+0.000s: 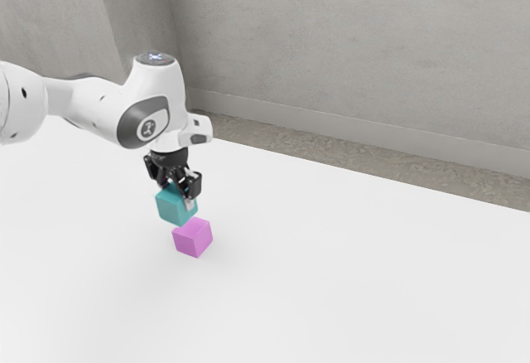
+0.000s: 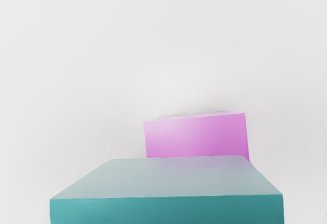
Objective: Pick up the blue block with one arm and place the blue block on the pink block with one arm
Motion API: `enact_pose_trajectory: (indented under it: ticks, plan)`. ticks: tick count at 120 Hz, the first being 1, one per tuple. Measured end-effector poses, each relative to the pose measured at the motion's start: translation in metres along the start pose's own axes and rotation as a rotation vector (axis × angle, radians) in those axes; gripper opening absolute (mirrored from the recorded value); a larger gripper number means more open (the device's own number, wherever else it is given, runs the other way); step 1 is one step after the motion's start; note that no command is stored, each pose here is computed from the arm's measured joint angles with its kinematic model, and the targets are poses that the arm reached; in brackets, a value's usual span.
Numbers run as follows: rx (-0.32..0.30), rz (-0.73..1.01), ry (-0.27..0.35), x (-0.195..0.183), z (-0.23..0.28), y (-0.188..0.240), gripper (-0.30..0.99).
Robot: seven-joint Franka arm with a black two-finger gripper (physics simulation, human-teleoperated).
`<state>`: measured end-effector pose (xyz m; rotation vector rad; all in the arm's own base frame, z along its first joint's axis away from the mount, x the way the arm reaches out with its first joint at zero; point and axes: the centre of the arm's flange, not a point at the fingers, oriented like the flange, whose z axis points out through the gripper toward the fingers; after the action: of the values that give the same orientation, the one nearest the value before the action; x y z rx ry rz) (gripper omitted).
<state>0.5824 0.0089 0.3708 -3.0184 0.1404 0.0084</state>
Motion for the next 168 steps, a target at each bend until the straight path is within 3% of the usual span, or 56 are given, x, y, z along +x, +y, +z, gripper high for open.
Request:
enact_pose_trajectory:
  ticks: [120, 142, 168]
  plan:
    - [-0.027, 0.025, -0.024, 0.013, 0.023, 0.01, 0.32]
    - [-0.036, 0.029, -0.022, 0.013, 0.021, 0.01, 0.52]
    - [-0.038, 0.035, -0.001, 0.012, 0.007, 0.009, 0.63]
